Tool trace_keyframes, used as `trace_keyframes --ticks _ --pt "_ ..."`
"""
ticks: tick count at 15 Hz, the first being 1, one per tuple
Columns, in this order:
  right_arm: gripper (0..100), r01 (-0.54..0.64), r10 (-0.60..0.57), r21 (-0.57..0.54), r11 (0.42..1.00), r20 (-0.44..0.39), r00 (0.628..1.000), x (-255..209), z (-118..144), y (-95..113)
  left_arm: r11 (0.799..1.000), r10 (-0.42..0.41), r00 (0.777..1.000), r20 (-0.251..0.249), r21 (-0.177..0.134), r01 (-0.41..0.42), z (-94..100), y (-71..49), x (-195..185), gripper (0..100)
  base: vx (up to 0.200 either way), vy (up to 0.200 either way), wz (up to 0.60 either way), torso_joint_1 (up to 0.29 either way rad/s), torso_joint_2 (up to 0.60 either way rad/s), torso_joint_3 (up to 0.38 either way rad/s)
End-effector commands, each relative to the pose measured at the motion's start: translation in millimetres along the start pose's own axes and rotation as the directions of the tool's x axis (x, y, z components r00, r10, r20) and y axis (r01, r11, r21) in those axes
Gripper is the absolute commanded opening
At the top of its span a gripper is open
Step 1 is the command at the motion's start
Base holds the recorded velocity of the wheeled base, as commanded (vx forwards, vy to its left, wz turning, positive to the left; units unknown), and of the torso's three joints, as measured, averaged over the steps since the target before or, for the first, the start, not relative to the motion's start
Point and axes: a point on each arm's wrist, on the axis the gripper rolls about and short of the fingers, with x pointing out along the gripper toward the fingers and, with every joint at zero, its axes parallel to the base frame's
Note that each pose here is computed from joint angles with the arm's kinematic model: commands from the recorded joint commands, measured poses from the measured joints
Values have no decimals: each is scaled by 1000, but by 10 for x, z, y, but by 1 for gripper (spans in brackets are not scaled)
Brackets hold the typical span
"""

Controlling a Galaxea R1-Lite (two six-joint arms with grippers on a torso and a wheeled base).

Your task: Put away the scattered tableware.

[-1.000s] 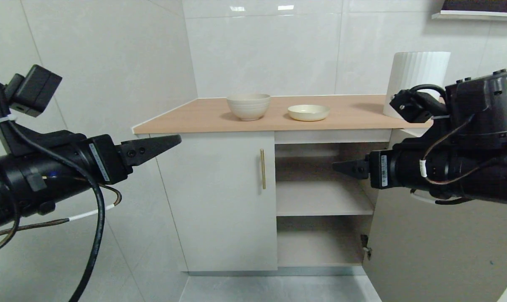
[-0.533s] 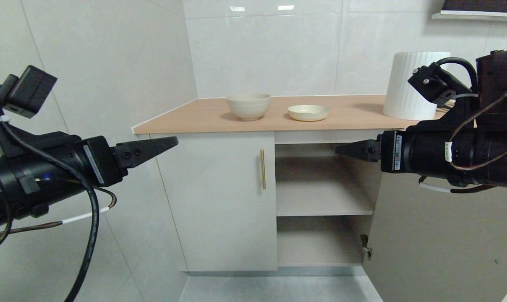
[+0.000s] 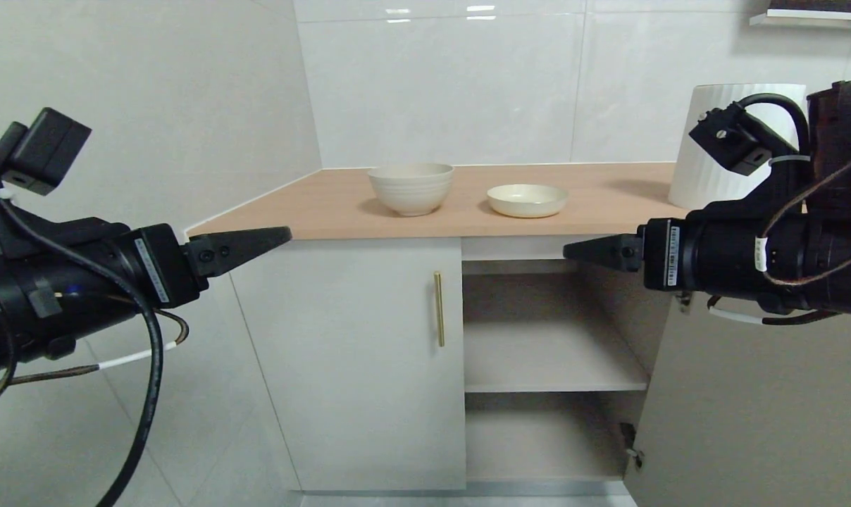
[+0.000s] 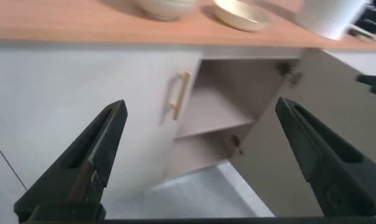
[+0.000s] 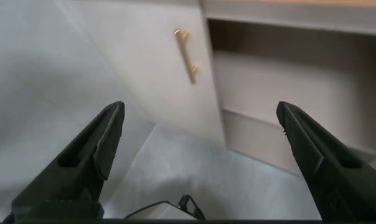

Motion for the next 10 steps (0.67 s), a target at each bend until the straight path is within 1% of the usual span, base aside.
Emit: trace_keyframes --ticks 1,7,10 --pt "100 2 -2 0 1000 -5 1000 -1 -2 -1 1000 5 1000 -7 -2 -5 -9 13 27 100 200 0 0 2 2 2" --pt "100 -5 5 2 1000 5 1000 -52 1 -6 1000 12 1000 -11 -4 -12 -14 31 42 100 200 0 0 4 3 5" --pt "100 -4 4 4 1000 4 1000 -78 -17 -17 1000 9 1000 -7 -3 -9 -11 24 30 100 0 0 0 0 0 0"
